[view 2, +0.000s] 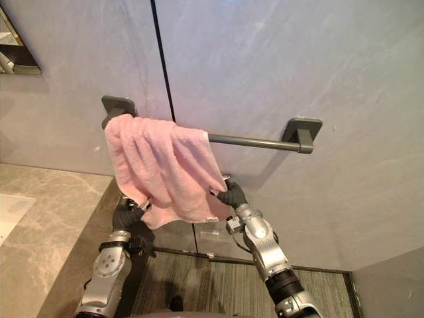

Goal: Organize washtable

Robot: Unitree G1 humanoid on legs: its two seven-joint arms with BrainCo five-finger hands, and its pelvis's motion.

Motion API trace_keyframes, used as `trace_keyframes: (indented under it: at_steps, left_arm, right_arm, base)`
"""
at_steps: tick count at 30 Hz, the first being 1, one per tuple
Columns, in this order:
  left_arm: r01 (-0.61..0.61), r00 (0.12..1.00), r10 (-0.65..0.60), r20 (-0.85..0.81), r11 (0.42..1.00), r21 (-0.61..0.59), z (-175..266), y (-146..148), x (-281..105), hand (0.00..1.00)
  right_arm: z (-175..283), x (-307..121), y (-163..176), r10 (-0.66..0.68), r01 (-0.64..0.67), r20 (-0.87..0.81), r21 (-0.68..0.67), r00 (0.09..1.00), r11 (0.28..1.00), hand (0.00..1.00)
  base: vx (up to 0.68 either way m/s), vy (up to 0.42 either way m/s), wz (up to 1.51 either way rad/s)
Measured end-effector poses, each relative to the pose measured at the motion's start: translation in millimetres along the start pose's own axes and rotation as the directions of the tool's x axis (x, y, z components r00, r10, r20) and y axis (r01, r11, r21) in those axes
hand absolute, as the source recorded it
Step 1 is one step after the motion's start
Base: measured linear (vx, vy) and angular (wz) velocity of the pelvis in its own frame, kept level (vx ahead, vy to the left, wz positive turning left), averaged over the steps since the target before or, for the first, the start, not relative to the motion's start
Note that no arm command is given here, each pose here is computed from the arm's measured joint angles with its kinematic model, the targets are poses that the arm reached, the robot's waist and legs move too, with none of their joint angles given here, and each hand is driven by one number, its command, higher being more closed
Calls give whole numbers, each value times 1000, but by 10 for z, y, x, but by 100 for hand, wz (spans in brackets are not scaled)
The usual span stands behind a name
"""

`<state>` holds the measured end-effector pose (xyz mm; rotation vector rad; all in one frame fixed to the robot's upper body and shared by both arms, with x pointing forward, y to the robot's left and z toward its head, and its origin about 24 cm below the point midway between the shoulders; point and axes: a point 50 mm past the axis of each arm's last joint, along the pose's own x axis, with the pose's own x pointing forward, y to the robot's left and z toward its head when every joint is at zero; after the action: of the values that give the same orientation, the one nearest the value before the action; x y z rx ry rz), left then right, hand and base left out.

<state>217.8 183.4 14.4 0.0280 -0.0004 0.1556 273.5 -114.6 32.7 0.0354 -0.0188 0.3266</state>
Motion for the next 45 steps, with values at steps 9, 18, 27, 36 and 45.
trace_keyframes:
  at_steps: [9, 18, 27, 36, 45]
  left_arm:
    - [-19, 1000, 19, 4, 1000, -6, 11, 46, 5, 100]
    - [-81, 995, 85, 58, 994, -68, 139, 103, 17, 100]
    - [-64, 997, 68, 40, 994, -94, 101, 68, 12, 100]
    - [-90, 994, 82, -74, 989, -120, -150, 41, -43, 100]
    - [-125, 978, 106, -180, 987, -99, -374, 100, -149, 100]
  right_arm:
    - [53, -122, -232, -125, 124, 43, 28, 991, 992, 100]
    - [93, -240, -483, -259, 256, 69, 46, 964, 966, 100]
    - [87, -271, -540, -306, 303, 66, 50, 950, 952, 100]
    - [0, -331, -522, -321, 319, 33, 60, 946, 946, 100]
    - [-246, -366, -445, -326, 330, -73, 50, 942, 943, 0]
  base:
    - [-2, 0, -3]
    - [-5, 2, -2]
    - [0, 0, 0]
    - [0, 0, 0]
    - [-2, -1, 2]
